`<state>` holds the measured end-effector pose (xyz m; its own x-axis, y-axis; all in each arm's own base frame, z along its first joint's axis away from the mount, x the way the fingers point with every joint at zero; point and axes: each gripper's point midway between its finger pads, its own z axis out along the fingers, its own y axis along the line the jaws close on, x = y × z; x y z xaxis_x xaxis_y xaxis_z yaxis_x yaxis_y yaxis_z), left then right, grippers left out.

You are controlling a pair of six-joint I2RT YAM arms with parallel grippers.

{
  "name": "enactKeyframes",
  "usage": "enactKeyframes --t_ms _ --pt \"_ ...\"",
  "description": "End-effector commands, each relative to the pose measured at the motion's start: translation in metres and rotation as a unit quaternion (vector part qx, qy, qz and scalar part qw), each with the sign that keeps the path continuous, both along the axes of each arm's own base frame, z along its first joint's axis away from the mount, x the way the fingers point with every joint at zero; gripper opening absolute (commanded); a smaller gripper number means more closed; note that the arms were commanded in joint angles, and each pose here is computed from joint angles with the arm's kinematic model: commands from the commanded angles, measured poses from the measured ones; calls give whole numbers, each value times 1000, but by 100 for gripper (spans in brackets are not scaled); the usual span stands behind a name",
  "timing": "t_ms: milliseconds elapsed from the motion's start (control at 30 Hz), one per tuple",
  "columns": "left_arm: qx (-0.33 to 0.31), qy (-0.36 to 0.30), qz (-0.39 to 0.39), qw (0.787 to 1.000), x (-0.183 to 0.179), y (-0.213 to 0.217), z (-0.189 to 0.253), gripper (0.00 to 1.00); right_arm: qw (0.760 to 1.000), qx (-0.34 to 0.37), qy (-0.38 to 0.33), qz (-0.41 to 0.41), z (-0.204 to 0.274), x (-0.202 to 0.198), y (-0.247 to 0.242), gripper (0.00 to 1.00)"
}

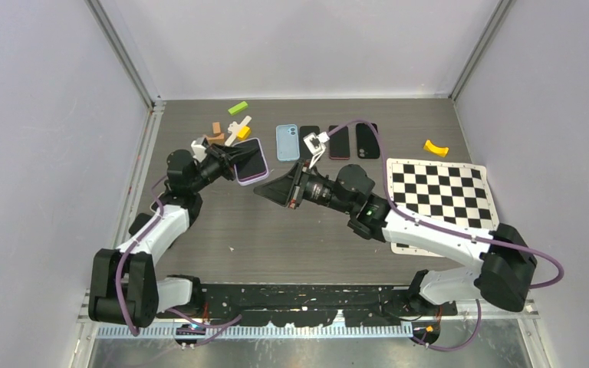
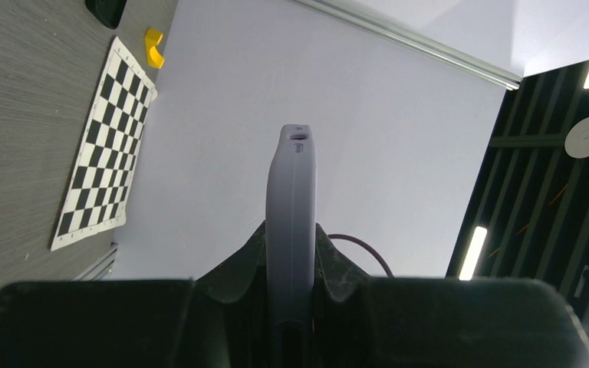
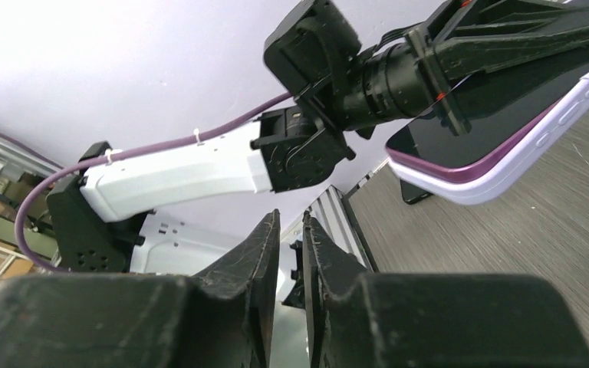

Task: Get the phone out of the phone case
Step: Remove the phone case from the phone.

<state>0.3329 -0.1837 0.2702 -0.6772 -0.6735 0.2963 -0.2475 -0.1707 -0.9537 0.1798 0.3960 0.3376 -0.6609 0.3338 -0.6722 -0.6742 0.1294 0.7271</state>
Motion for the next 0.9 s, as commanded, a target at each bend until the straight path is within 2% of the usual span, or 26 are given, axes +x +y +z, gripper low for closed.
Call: enactKeyframes --t_ms 0,600,867 --pt "-21 -56 15 998 -8 5 35 0 997 78 7 -5 34 4 6 21" --pt "-39 -48 8 998 -19 6 43 0 996 54 30 -69 1 39 19 20" --pt "-42 -54 2 998 -27 5 49 0 995 63 23 -76 5 41 18 20"
